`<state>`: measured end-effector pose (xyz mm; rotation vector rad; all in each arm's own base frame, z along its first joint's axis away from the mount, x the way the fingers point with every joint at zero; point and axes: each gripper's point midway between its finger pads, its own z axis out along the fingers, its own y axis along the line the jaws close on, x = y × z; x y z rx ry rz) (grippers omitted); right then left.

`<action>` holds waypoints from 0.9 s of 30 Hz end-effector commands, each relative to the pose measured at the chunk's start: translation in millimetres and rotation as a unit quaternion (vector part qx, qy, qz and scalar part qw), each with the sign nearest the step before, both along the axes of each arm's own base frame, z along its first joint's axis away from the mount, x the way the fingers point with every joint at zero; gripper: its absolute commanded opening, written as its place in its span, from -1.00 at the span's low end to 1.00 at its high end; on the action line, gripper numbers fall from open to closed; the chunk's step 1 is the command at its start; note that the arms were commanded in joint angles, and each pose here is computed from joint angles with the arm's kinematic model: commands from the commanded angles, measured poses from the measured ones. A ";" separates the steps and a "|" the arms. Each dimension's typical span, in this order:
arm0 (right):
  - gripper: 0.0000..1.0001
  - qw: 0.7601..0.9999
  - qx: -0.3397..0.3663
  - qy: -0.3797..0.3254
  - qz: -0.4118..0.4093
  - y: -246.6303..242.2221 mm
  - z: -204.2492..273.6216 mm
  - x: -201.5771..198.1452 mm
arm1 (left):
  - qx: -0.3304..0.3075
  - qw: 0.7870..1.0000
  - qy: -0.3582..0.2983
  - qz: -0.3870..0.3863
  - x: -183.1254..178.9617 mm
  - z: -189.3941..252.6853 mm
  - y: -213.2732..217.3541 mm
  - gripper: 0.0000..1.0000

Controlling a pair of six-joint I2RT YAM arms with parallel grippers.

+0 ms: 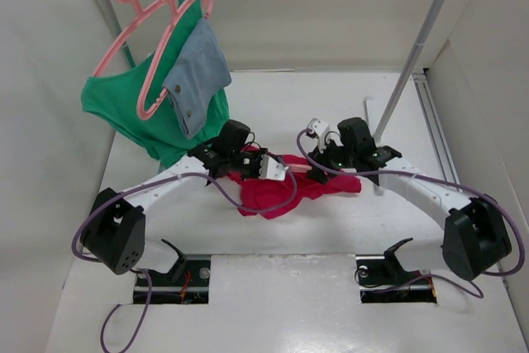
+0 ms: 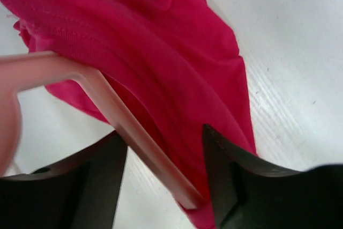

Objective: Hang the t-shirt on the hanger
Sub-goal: Place tshirt on hanger

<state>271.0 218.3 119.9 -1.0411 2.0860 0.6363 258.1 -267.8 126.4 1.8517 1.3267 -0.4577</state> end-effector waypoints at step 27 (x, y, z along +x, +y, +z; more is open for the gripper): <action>-1.00 0.996 -0.017 -0.056 -0.066 -76.0 114.0 -25.7 | -0.076 0.977 -0.073 0.184 96.3 61.9 49.3 -0.69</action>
